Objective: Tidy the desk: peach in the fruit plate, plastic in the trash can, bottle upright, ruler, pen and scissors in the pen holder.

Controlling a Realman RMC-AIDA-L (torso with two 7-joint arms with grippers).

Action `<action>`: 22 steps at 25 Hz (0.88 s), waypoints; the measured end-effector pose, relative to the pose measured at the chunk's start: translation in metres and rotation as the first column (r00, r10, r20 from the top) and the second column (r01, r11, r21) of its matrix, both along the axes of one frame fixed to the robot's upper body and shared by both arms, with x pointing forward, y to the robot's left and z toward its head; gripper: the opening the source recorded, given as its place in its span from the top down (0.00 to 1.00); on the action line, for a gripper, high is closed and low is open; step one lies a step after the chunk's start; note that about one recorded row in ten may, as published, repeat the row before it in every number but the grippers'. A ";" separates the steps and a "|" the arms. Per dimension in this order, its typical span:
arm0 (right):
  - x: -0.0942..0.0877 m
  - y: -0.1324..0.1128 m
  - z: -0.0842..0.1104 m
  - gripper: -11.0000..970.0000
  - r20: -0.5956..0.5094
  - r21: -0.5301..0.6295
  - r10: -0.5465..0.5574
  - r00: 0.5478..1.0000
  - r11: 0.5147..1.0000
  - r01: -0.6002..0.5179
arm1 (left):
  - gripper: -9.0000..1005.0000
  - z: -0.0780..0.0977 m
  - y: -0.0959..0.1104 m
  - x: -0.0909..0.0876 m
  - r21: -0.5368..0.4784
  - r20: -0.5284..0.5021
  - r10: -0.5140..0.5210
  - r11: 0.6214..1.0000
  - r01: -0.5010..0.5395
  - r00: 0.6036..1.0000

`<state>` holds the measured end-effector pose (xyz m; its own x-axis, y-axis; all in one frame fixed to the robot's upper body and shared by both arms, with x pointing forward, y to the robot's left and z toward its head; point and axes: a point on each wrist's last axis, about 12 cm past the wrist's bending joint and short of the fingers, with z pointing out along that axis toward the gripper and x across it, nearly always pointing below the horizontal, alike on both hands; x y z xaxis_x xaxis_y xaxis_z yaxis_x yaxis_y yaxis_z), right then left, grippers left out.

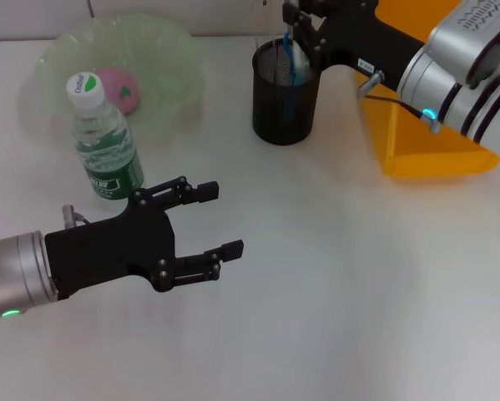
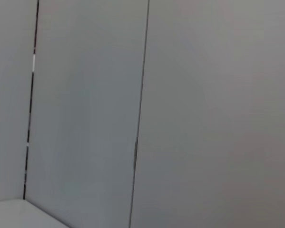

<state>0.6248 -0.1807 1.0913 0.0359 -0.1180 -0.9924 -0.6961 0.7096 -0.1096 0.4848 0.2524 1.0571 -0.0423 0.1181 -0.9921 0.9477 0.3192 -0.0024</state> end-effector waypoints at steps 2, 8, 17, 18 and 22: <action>0.000 0.000 0.000 0.76 -0.009 0.002 -0.004 1.000 1.000 0.004 | 0.21 0.000 0.000 0.000 0.000 -0.001 0.001 1.000 -0.001 1.000; -0.006 -0.006 0.005 0.62 0.007 0.075 0.010 1.000 0.997 -0.011 | 0.21 -0.001 0.001 -0.003 -0.001 -0.005 0.004 1.000 -0.004 1.000; -0.077 -0.059 0.033 0.40 0.009 0.339 0.192 0.981 0.923 -0.183 | 0.21 -0.001 0.003 -0.003 -0.002 -0.011 0.004 1.000 -0.004 1.000; -0.077 -0.059 0.033 0.37 0.009 0.339 0.192 0.981 0.923 -0.183 | 0.21 0.000 0.003 -0.003 -0.003 -0.010 0.003 1.000 -0.003 1.000; -0.117 -0.089 0.028 0.22 -0.057 0.324 0.340 0.939 0.896 -0.304 | 0.21 0.000 0.002 -0.002 -0.003 -0.004 -0.001 1.000 0.001 1.000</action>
<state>0.5082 -0.2701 1.1190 -0.0904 0.1913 -0.9774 -0.8870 0.4307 0.1663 0.4830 0.2544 1.0573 -0.0463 0.1154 -0.9922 0.9479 0.3185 -0.0072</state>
